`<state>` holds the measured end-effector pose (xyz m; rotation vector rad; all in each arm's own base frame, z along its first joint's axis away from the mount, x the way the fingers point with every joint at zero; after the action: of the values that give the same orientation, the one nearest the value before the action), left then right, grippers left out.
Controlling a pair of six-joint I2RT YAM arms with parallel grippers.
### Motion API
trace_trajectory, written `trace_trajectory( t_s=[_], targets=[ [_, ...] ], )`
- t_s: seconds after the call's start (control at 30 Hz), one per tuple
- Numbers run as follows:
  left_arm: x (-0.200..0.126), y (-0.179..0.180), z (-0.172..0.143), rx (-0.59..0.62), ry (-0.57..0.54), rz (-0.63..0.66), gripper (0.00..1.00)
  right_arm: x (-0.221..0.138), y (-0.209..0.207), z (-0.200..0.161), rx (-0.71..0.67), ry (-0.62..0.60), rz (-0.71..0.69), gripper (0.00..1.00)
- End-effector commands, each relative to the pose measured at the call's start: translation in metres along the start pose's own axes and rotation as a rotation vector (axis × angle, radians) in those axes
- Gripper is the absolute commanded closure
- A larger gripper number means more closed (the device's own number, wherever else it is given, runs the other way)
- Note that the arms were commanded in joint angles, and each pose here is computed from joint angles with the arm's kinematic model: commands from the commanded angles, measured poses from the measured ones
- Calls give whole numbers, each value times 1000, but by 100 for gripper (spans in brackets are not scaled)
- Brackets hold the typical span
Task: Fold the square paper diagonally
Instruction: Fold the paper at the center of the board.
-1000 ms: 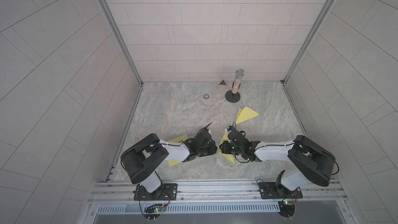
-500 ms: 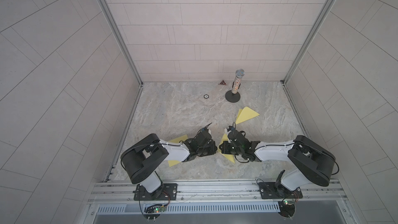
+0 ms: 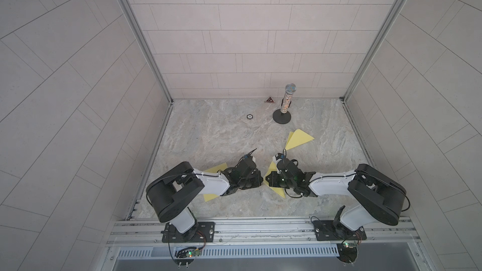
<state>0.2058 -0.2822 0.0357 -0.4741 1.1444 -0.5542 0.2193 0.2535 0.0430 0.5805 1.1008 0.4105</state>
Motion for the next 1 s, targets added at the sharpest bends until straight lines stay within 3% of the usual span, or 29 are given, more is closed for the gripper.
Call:
trace_trajectory(
  t_s=[0.0, 0.27, 0.67, 0.73, 0.87, 0.97],
  targets=[
    [0, 44, -26, -26, 82, 176, 100, 3, -19, -9, 9, 22, -66, 92],
    [-1, 44, -26, -32, 74, 178, 100, 5, -23, -12, 11, 33, -77, 75],
    [-13, 43, -23, -41, 34, 170, 100, 5, -25, -14, 16, 38, -77, 68],
    [-15, 41, -22, -46, 19, 153, 99, 5, -26, -14, 19, 37, -76, 70],
    [-19, 31, -16, -49, -14, 97, 97, 4, -29, -15, 23, 35, -87, 93],
    [-20, 20, -12, -46, -25, 43, 97, 4, -32, -15, 24, 29, -101, 100]
  ],
)
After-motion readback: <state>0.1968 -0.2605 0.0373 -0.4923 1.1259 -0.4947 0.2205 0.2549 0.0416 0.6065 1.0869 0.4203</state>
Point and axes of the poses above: each gripper's point midway between its finger pads, its own x axis out along the fingers, its own y axis along the line the jaws close on, z = x × y, the point moved 3 cm from there along -x, back along the fingers, and after that the axes turned 5 degrees about x, right-handed, at the moved point
